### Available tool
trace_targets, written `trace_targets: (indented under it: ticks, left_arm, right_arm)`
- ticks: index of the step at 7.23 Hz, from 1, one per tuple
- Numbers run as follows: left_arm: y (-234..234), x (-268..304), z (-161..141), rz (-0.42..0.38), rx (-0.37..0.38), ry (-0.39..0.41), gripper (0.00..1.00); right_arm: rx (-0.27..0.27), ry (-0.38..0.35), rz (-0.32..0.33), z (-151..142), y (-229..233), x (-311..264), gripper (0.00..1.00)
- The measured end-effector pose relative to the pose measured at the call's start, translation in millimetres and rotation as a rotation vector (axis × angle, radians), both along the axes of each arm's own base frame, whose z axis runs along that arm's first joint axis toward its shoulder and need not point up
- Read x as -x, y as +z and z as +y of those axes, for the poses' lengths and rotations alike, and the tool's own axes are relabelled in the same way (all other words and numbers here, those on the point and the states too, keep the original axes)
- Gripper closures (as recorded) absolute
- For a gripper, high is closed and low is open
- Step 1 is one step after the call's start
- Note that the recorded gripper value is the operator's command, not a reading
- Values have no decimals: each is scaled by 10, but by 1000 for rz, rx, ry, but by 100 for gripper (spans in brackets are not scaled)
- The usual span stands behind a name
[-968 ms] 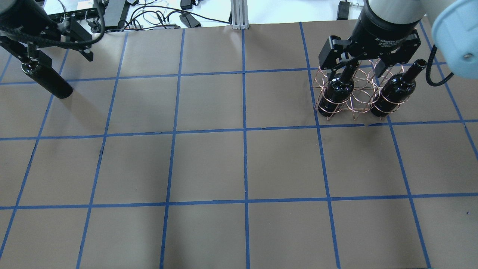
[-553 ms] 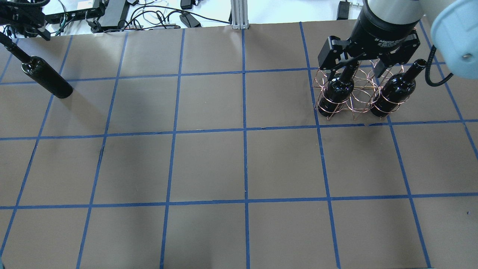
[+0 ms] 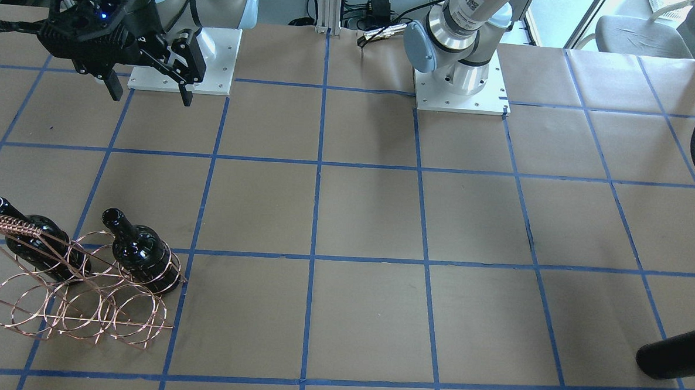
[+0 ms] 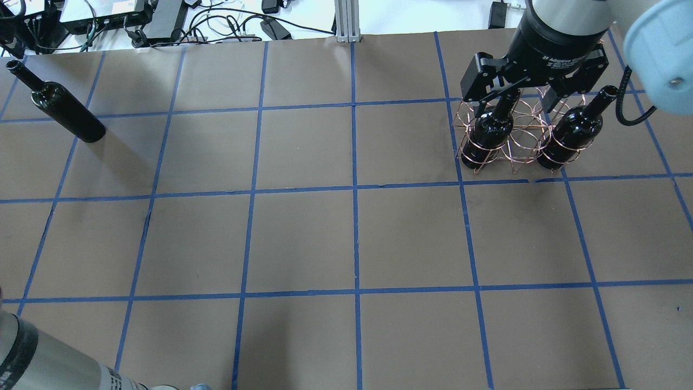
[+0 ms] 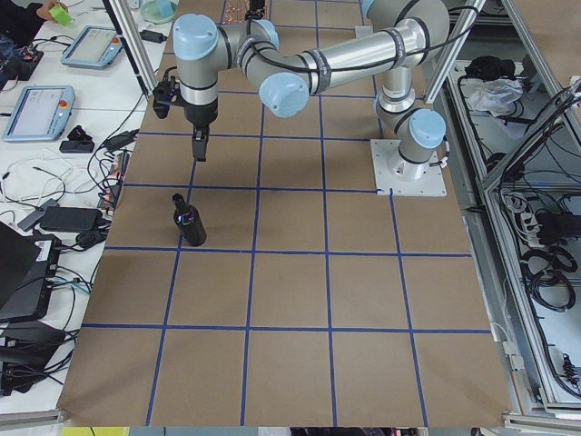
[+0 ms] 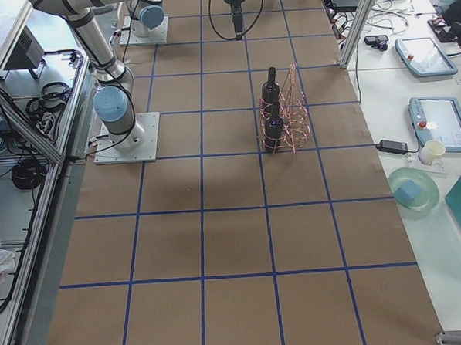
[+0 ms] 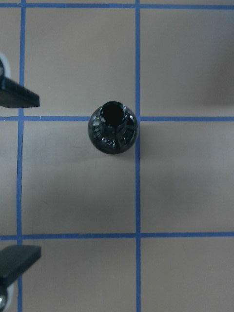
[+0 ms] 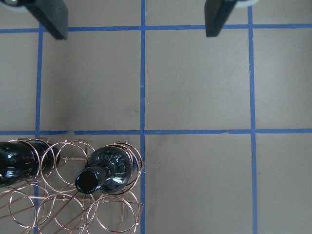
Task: Place wine into wine basket
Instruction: 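Move the left gripper down to the neck of the lying dark bottle, then close the left gripper on the bottle neck and lift it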
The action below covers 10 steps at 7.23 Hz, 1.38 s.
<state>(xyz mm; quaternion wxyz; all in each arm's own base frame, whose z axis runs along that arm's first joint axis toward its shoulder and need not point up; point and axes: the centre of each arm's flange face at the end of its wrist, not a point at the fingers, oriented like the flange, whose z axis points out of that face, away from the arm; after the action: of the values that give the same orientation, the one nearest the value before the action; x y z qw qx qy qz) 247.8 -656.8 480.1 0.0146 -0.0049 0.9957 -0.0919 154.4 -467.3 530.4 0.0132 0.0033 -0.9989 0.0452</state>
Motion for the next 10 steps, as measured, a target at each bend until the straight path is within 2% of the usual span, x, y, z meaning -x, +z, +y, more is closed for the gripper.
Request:
trace_targets:
  ticks: [4,8,10]
  left_arm:
    - [-471,-331,-307,-24,23,-15,0]
    - [-757,-423,-453,-24,35,-17,0]
    - [-853,-456,-504,-27,39,-16,13]
  right_arm:
    - [2,1,0,-9,-3,0,0]
    - [1,1,0,-12,-8,0,0]
    - [-1,1,1,-10,-11,1,0]
